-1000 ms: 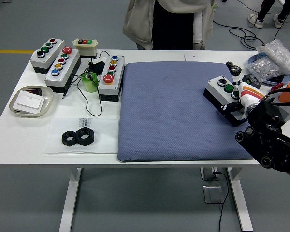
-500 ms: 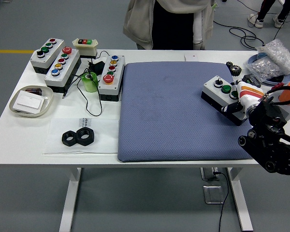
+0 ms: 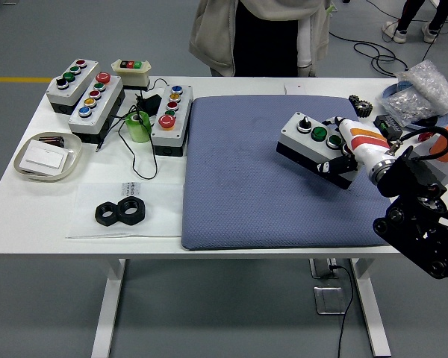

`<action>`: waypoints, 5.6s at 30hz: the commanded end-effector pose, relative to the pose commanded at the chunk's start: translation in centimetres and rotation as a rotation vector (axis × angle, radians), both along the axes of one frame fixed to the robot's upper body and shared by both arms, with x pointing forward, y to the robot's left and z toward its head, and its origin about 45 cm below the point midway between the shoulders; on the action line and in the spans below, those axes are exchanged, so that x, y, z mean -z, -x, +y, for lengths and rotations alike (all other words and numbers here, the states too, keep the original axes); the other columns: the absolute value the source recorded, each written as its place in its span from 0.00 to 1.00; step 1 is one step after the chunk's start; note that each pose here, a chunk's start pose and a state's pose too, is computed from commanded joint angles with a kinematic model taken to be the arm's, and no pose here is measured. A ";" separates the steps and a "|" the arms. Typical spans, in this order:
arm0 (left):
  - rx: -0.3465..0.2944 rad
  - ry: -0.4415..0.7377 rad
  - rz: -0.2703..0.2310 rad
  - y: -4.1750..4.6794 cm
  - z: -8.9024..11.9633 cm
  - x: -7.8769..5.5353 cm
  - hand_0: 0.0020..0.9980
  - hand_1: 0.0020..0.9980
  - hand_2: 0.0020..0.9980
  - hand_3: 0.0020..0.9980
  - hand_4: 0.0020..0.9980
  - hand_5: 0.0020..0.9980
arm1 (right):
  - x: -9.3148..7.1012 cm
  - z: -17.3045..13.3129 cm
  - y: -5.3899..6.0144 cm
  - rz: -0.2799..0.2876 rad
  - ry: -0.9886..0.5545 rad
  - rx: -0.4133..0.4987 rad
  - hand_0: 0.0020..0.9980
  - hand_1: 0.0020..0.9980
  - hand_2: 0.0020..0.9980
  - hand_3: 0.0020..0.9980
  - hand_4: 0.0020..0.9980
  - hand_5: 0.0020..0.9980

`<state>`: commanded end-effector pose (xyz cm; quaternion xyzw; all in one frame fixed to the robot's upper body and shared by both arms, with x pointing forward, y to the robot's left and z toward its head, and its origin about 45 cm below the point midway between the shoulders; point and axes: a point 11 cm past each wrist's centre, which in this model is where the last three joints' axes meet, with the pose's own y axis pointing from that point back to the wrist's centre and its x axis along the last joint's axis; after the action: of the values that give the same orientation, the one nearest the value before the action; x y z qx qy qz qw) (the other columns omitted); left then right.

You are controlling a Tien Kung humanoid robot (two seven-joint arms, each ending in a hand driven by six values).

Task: Pick up the button,place it on the desk,press the button,press the button

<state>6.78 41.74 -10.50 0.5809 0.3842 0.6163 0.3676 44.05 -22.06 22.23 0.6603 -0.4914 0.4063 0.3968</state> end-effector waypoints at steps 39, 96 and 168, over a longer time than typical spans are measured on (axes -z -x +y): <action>-0.005 0.003 -0.004 -0.08 -0.1 0.0 0.69 0.67 0.78 0.81 0.74 1.00 | 1.3 3.1 1.8 0.048 0.310 -0.418 0.67 0.63 0.68 0.87 0.88 0.19; -0.009 0.001 0.005 0.68 0.0 0.1 0.69 0.67 0.78 0.81 0.73 1.00 | -6.3 -2.7 6.4 -0.071 0.083 -0.155 0.16 0.09 0.23 0.80 0.79 0.45; -0.003 0.003 0.009 0.50 0.0 0.1 0.69 0.67 0.77 0.81 0.73 1.00 | -1.3 0.3 6.9 0.124 0.167 -0.215 0.07 0.03 0.16 0.80 0.78 0.54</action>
<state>6.28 41.70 -10.59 0.5826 0.3875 0.6136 0.3658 37.12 -21.71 23.55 0.6977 -0.3567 0.4444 0.4342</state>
